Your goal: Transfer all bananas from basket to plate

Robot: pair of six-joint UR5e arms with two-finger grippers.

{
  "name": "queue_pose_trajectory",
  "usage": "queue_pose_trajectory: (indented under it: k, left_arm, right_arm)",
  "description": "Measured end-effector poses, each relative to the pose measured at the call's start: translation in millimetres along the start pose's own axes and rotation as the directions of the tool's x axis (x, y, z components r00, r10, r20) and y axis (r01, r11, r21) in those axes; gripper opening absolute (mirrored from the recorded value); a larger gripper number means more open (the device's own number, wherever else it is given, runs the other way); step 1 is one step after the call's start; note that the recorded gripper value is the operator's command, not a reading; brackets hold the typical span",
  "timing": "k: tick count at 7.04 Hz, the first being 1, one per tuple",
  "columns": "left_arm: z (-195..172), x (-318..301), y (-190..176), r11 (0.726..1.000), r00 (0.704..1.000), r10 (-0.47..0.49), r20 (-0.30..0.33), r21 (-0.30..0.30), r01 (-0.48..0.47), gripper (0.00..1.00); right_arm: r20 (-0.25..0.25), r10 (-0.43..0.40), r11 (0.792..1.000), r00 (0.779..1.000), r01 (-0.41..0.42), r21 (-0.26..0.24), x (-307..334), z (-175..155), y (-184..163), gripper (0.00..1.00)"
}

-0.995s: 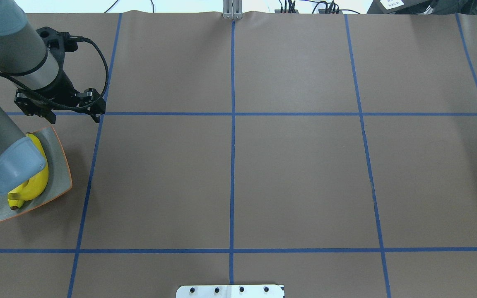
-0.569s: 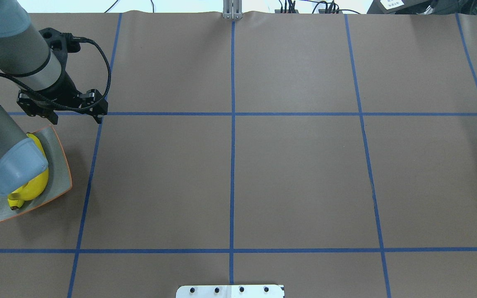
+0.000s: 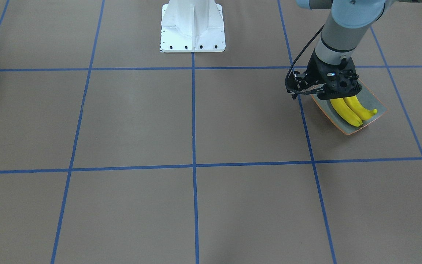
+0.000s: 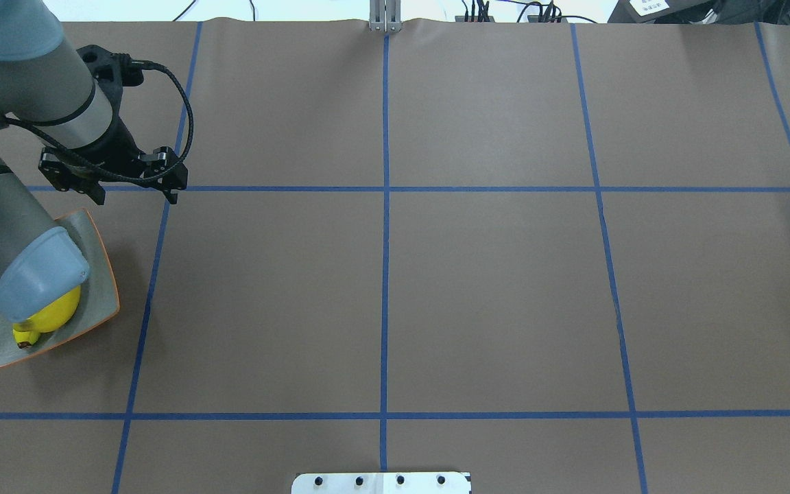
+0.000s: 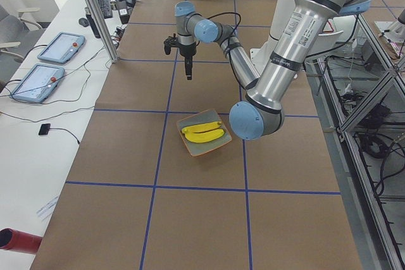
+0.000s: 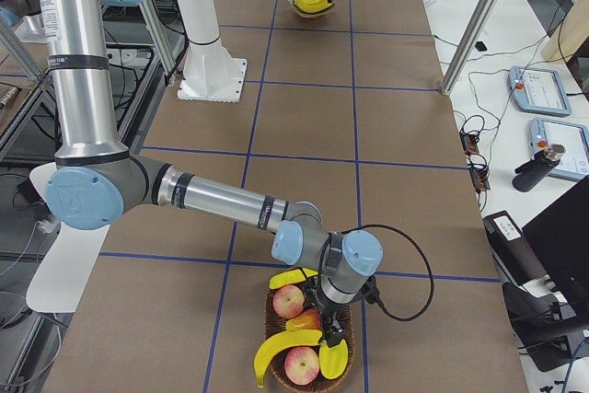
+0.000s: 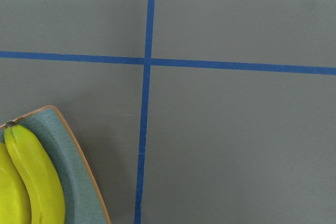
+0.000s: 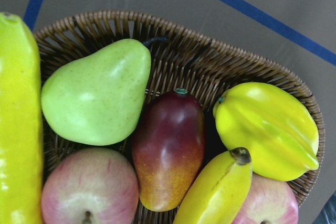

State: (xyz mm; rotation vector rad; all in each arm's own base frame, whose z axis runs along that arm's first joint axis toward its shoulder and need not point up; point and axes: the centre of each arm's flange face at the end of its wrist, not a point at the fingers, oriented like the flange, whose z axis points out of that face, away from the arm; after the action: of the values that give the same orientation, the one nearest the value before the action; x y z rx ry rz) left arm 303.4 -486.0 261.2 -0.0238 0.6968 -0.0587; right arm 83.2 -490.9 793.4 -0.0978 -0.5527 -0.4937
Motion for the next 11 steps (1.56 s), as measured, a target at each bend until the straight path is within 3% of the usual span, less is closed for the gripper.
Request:
queue_pose_trajectory:
  k: [5,11]
  left_arm:
    - [1,1,0,1.0,1.0,0.002,0.002,-0.001,-0.002,1.0]
    - [0,2,0,1.0,1.0,0.003,0.0,0.001,-0.003,1.0]
  right_arm:
    - [0.005,0.043,0.999,0.999,-0.043,-0.006,6,22,11,0.99]
    - [0.017,0.037,0.999,0.999,-0.036,-0.03,2,35,7,0.99]
